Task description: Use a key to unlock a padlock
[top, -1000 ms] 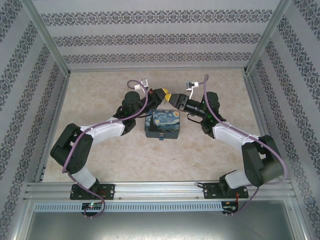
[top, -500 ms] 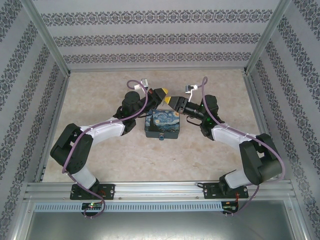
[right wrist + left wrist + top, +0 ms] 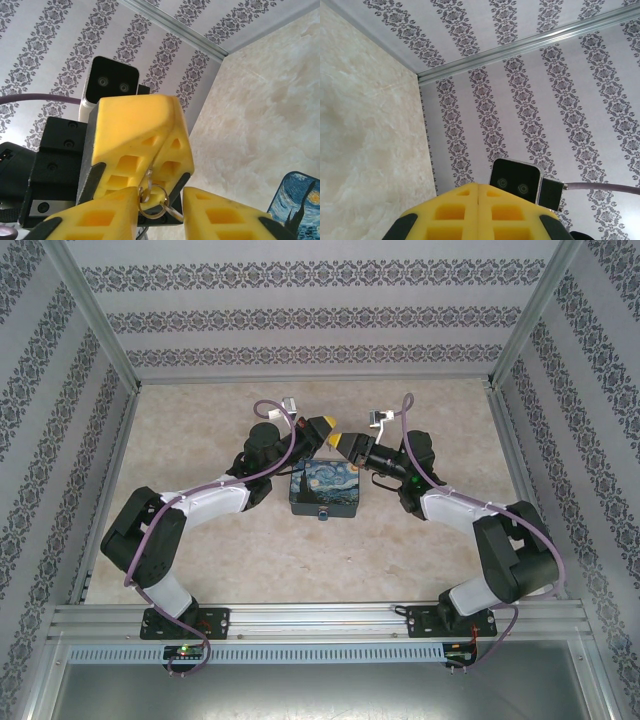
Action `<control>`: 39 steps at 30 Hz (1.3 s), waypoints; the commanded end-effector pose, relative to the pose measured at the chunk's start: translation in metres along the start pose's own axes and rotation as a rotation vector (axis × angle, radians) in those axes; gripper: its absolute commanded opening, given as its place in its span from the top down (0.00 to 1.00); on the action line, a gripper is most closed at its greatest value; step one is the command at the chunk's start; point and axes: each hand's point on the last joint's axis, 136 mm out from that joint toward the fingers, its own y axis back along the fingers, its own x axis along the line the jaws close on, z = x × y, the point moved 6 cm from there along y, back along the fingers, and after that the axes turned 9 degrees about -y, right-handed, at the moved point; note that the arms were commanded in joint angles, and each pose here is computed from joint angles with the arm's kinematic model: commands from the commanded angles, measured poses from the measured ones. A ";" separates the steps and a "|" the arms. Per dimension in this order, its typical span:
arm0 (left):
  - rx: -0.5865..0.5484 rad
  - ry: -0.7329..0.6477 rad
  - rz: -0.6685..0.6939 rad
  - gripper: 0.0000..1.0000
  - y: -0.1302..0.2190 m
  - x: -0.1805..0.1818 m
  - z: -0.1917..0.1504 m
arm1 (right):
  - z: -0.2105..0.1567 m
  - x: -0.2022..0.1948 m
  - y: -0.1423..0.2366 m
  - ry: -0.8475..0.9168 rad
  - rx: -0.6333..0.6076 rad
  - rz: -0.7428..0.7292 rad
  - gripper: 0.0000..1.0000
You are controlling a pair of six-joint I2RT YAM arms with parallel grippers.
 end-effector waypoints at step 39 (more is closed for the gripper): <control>0.318 -0.144 0.040 0.35 0.007 -0.008 0.021 | -0.001 0.005 0.013 0.019 0.079 0.062 1.00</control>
